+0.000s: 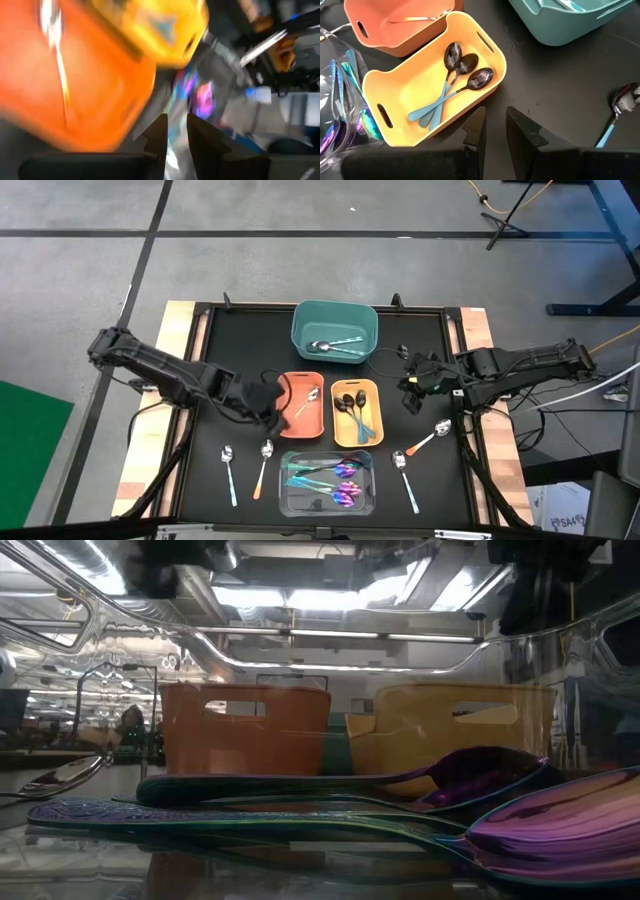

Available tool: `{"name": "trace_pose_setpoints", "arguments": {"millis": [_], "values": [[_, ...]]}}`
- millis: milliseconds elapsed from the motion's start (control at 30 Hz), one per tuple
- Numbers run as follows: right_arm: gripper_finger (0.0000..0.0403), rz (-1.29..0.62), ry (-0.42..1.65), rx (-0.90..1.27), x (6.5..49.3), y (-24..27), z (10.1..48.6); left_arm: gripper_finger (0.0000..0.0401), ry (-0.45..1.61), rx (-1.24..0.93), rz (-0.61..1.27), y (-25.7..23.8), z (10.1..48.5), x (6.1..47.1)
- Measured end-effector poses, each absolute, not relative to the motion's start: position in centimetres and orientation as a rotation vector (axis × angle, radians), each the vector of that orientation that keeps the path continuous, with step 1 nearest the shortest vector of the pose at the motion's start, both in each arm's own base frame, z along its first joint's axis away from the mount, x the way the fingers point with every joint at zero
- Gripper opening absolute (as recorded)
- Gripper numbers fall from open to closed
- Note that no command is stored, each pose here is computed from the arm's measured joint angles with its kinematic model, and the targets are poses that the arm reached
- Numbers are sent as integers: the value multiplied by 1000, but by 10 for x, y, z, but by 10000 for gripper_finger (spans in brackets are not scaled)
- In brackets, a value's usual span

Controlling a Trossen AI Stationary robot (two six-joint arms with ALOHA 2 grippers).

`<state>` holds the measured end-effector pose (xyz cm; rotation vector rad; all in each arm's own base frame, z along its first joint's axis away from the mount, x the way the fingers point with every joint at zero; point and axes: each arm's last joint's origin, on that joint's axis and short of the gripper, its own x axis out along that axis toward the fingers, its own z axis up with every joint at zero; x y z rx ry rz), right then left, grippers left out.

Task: Sort silverware by color (type)
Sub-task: Put the orange spoon into the orange bin

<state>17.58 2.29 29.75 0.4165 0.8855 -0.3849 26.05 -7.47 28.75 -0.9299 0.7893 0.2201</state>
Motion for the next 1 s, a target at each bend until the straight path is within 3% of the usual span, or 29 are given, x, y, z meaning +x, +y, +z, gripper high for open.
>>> {"name": "trace_pose_setpoints", "arguments": {"millis": [200,400,1000], "values": [[65,-397,880,409,176,23,298,66,1074,-1213,326,-97,271,246],[65,-397,880,409,176,23,298,66,1176,-1338,446,-122,257,242],[65,-397,880,409,176,23,298,66,1339,-1224,733,-167,183,253]]}}
